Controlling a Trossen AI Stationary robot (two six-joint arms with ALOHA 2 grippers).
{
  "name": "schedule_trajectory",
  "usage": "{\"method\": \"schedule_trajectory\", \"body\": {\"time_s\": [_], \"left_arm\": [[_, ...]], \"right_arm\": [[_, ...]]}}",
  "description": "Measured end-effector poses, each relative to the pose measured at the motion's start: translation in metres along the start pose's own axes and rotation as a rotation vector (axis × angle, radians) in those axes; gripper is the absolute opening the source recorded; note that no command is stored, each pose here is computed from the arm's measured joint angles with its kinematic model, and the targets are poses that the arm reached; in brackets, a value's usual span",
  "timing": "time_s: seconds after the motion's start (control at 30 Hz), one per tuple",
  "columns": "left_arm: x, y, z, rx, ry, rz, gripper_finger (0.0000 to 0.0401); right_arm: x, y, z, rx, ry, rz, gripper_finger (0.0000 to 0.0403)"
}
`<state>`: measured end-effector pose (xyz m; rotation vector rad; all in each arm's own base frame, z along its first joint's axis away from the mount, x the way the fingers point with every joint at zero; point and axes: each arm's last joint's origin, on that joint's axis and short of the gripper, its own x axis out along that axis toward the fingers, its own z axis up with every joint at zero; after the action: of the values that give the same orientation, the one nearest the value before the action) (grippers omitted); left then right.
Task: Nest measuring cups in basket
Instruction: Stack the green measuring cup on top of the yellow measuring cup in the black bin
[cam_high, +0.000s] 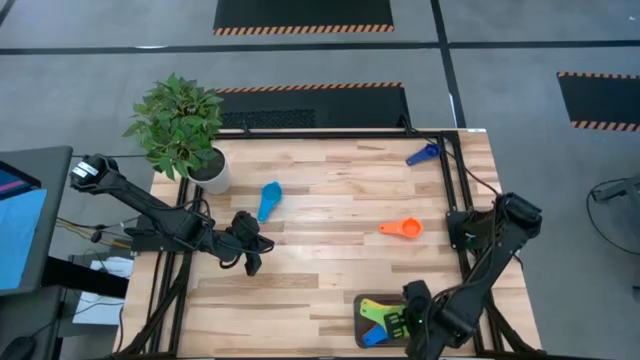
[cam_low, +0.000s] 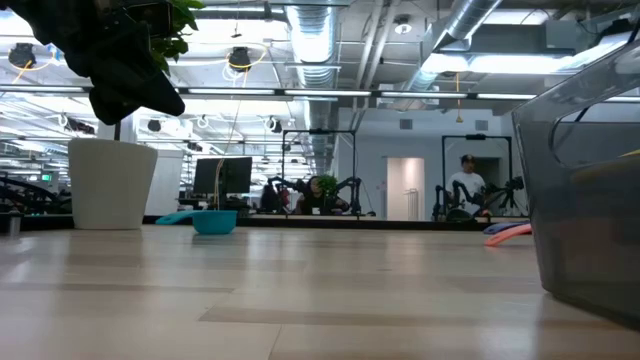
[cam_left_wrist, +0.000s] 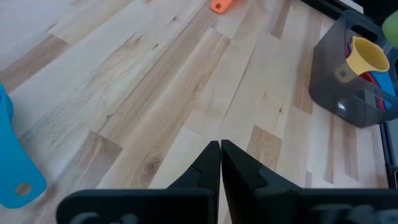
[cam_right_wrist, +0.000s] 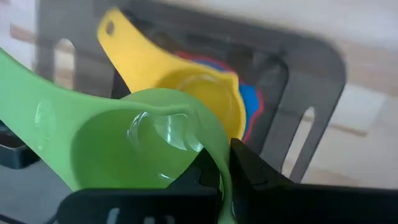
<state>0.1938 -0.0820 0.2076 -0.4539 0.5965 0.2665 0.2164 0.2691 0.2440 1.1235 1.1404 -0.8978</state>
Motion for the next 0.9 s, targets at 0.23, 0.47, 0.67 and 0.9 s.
{"method": "schedule_trajectory", "body": {"time_s": [0.23,0.47,0.67,0.9], "left_arm": [[0.0000,0.0000,0.0000,0.003,-0.001,0.001,0.0000],[0.0000,0.0000,0.0000,0.002,0.000,0.001,0.0000],[0.0000,0.0000,0.0000,-0.002,0.000,0.001,0.0000],[0.0000,0.0000,0.0000,-0.003,-0.001,0.001,0.0000]], "right_arm": [[0.0068,0.0018,-0.0024,-0.002,-0.001,-0.008,0.0024],[0.0108,0.0018,0.0036,0.010,-0.002,-0.047,0.0028],[0.0107,0.0029,0.0018,0.004,0.015,-0.034,0.0046],[0.0108,0.0024,0.0029,0.000,0.009,-0.042,0.0097]]}}
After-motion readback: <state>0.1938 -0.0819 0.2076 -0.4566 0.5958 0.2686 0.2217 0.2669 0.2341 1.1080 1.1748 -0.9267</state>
